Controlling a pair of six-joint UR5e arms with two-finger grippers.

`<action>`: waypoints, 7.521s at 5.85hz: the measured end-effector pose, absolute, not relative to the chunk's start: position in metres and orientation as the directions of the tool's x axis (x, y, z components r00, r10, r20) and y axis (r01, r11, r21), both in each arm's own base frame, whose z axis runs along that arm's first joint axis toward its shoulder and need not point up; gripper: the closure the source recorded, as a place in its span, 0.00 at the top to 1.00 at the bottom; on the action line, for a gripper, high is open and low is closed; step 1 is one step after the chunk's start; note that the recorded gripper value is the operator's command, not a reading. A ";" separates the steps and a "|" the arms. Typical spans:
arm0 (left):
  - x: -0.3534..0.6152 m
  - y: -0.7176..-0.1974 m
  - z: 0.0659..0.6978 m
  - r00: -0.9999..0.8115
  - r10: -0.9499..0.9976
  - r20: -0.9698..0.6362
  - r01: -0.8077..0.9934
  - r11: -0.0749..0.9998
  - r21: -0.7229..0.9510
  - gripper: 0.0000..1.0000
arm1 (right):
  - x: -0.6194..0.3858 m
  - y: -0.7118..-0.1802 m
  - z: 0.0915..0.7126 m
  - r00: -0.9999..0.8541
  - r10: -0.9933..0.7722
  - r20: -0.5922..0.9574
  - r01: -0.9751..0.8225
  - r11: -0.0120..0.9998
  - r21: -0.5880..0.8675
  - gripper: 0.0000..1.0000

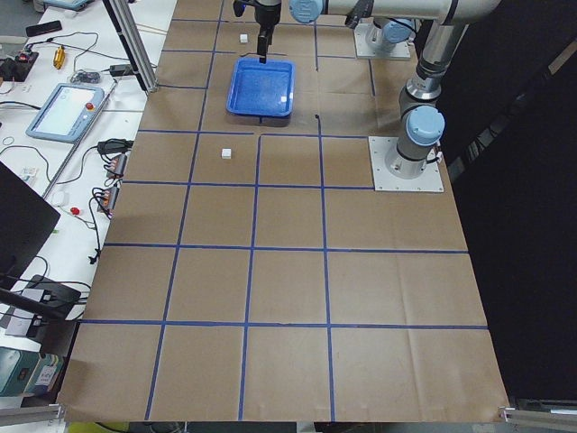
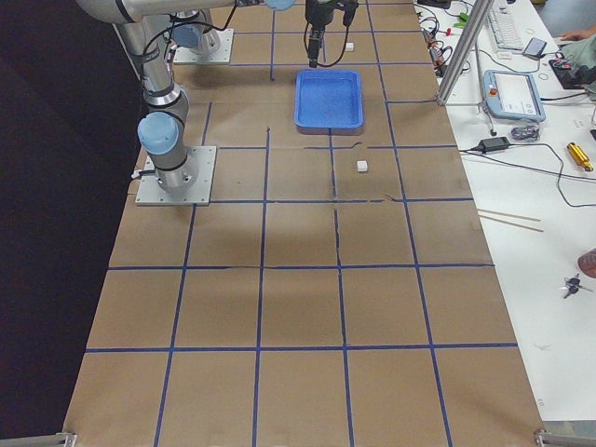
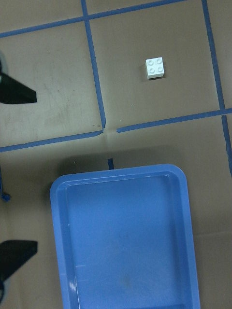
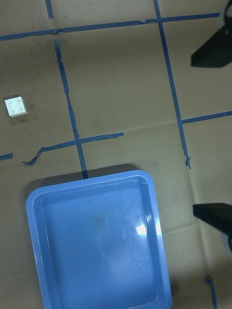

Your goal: Assemble white blocks and place on blue tray

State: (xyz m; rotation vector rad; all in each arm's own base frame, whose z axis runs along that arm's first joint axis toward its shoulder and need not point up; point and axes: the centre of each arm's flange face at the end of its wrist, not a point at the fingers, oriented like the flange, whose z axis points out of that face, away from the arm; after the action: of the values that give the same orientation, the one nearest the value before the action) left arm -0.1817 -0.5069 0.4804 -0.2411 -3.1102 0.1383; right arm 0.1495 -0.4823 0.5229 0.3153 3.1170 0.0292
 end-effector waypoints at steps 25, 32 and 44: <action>-0.084 -0.656 0.252 0.041 0.999 -0.033 0.999 -0.042 -0.024 0.00 | -0.066 -0.645 0.320 0.169 -0.986 -0.008 -0.880 -0.148 -0.451 1.00; -0.332 -0.564 0.200 0.013 0.996 0.088 0.997 -0.006 -0.078 0.00 | -0.078 -0.681 0.177 0.109 -0.994 -0.019 -0.791 -0.075 -0.607 1.00; -0.351 -0.543 0.189 0.034 0.996 0.085 0.997 -0.028 -0.074 0.85 | -0.074 -0.670 0.158 0.069 -0.997 -0.024 -0.810 -0.042 -0.585 0.19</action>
State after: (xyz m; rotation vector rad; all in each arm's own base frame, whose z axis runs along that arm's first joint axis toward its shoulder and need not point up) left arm -0.3510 -0.5431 0.1888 -2.1748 -2.1080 -0.0141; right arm -0.0735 -0.6697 0.1579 -1.9046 1.7907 -0.5538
